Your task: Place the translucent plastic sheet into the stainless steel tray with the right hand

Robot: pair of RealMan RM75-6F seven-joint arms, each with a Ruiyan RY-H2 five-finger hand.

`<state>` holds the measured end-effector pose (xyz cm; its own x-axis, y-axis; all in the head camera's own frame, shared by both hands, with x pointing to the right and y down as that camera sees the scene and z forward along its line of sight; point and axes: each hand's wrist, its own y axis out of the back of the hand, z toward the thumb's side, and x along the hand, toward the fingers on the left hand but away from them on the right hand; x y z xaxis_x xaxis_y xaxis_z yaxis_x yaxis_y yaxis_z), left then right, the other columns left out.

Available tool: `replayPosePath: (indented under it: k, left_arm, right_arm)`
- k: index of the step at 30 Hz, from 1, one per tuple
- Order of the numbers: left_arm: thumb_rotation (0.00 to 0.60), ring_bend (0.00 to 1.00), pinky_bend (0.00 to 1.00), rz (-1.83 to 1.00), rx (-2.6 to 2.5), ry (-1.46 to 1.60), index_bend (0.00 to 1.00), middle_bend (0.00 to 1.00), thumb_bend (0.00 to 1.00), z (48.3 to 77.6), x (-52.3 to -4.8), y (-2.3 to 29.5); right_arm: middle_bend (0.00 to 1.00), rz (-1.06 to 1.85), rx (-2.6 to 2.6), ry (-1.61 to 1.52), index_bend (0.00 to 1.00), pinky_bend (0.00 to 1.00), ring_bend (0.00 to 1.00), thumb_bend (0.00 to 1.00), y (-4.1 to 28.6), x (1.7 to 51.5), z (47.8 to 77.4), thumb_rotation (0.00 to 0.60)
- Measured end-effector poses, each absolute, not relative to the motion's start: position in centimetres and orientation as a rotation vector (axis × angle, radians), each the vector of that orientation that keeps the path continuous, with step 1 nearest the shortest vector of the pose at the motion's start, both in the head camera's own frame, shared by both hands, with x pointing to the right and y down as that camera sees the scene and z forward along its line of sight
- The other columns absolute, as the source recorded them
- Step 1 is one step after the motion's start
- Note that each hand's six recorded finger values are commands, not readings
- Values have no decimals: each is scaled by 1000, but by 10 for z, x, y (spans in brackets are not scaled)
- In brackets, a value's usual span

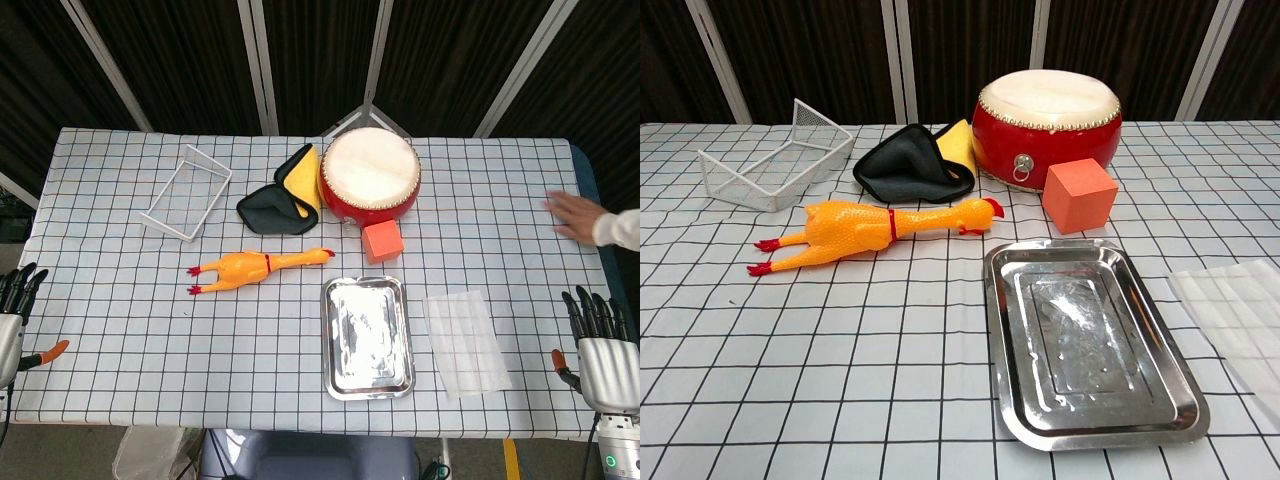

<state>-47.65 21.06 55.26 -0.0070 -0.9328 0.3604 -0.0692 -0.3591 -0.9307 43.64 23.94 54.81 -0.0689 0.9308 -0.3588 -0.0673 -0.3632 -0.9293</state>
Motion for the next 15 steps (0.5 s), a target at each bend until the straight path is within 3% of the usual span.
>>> replayPosePath:
  k: [15]
  left_arm:
    - [600, 0, 0, -1445, -1520, 1083, 0, 0, 0, 551, -476, 209]
  right_arm:
    - [0, 1566, -1425, -936, 0, 0, 0, 389, 250, 423, 560, 600]
